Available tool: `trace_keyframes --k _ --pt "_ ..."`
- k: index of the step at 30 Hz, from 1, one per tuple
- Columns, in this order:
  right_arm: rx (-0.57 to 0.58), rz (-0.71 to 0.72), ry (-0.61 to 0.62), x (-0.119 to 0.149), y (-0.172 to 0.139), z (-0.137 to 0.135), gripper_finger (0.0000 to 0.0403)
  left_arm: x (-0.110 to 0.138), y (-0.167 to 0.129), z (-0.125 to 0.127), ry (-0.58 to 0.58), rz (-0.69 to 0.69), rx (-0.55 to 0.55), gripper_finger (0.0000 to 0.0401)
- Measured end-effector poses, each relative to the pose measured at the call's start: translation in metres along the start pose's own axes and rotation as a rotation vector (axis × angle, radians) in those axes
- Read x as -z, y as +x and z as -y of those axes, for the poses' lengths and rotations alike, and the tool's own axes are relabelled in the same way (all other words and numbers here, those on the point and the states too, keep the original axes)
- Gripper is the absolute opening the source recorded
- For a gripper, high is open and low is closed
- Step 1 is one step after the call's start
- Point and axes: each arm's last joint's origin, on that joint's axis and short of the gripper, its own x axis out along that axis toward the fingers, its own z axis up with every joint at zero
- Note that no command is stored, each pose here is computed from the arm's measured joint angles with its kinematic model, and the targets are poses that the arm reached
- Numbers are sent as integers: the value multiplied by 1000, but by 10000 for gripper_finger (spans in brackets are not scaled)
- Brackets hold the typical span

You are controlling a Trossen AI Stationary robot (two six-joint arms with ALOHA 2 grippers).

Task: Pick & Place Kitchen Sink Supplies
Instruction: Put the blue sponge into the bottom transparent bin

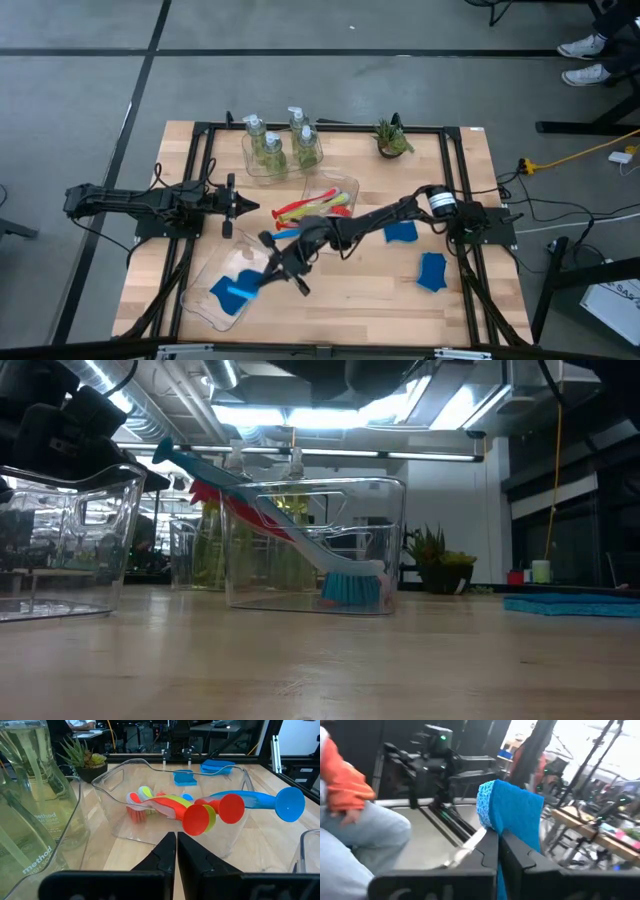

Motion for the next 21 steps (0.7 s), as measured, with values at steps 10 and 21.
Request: trace_keyframes --k 10,21 --pt "51 -37 -38 4 -12 31 5 0 0 0 0 0 0 8" --pt "51 -40 -155 14 -9 30 7 0 0 0 0 1 0 10"
